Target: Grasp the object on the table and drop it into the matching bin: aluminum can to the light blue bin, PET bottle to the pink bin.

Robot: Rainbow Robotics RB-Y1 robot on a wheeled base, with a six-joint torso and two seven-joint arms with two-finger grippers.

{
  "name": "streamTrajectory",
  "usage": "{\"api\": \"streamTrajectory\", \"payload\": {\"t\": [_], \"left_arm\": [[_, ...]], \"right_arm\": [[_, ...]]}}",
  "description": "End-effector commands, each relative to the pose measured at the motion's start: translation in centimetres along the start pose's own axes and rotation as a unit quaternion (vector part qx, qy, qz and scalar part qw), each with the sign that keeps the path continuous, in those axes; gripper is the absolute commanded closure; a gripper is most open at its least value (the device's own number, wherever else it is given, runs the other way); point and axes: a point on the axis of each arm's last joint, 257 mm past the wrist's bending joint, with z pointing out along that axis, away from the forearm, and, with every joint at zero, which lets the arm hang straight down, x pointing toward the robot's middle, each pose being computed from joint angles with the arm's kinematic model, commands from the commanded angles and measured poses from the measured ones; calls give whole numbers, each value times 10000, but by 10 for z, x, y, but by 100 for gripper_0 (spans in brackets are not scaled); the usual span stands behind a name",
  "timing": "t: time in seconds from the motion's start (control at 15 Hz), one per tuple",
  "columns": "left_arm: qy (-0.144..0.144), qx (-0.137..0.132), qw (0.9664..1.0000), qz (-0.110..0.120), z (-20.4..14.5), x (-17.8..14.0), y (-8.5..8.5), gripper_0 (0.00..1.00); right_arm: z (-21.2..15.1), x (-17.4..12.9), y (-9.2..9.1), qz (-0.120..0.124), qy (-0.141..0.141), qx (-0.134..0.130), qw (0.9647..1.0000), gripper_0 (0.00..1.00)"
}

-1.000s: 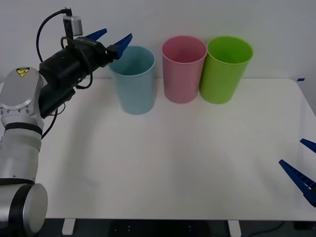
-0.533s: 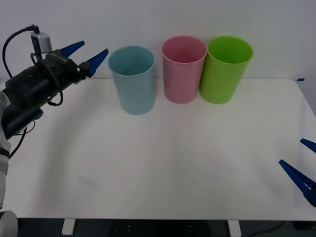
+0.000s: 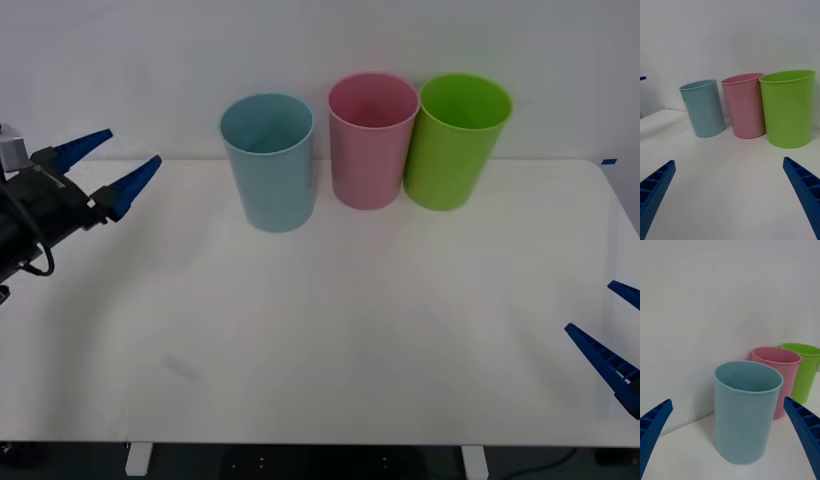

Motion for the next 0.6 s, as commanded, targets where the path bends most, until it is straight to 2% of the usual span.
{"api": "streamTrajectory", "payload": {"t": [0.07,0.13,0.47,0.6], "left_arm": [[117,-56,9995,293,-31,10,2,0],[188,-60,9990,394,-41,15,4,0],[590,60,9969,526,-99,27,8,0],[691,23,9962,524,-117,32,9,0]], "right_arm": [[0,0,0,0,0,0,10000,0],[0,0,0,0,0,0,10000,0],[0,0,0,0,0,0,10000,0],[0,0,0,0,0,0,10000,0]]}}
